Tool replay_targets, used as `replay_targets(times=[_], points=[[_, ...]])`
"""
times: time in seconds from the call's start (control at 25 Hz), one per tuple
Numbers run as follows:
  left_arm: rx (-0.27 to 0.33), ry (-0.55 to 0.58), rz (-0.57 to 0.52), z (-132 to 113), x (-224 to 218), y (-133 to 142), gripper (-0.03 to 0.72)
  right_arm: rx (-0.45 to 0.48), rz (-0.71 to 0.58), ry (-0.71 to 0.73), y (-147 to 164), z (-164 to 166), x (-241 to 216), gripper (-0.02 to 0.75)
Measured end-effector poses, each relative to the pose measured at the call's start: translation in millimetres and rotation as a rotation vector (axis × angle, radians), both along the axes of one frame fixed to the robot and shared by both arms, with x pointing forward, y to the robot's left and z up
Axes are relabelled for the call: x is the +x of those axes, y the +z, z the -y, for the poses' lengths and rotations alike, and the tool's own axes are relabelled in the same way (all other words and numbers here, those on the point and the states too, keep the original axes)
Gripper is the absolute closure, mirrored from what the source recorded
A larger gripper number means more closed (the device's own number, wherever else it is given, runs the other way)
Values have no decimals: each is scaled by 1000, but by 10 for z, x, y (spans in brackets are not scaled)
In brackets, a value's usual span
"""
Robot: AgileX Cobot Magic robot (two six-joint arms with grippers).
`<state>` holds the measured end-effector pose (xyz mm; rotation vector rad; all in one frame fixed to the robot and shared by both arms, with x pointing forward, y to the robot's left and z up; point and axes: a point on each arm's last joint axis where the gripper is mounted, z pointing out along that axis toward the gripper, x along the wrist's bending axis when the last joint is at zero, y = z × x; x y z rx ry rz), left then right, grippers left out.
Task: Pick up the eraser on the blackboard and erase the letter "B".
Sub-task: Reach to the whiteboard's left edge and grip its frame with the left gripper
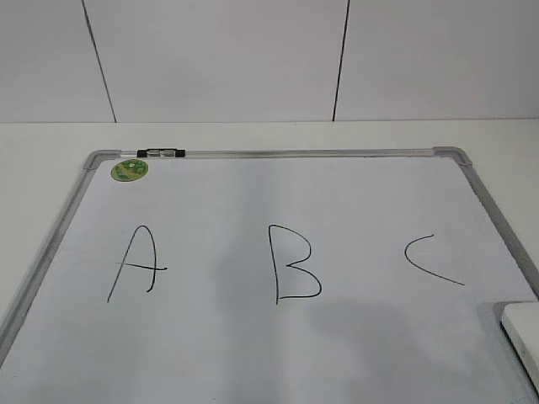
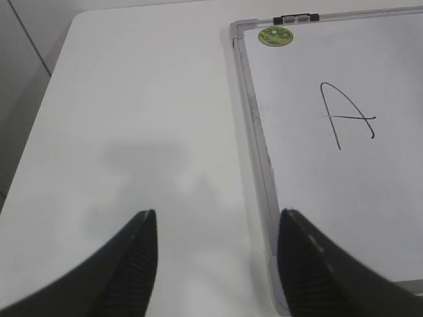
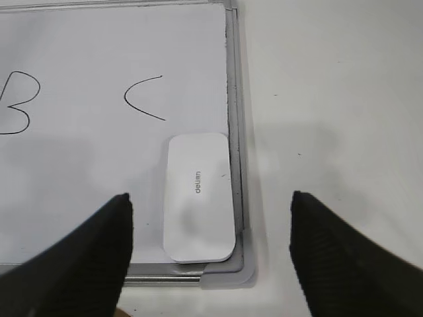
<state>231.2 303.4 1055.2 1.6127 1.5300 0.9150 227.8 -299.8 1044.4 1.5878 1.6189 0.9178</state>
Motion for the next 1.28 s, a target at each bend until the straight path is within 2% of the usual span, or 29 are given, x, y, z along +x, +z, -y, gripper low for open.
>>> replay_targets(times=[0.4,0.68,0.84,1.0,1.28], points=[[0,0,0,0,0,0,263,6,-36,5,46,-7,-27,166],[0,0,0,0,0,0,274,3,-180,3,314,-12,123,166],[0,0,0,0,0,0,276,71,-261,32,441,-80,314,166],[0,0,0,0,0,0,276,132,-400,60,424,-151,581,166],[0,0,0,0,0,0,291,140,-589,52,300,-173,938,166]])
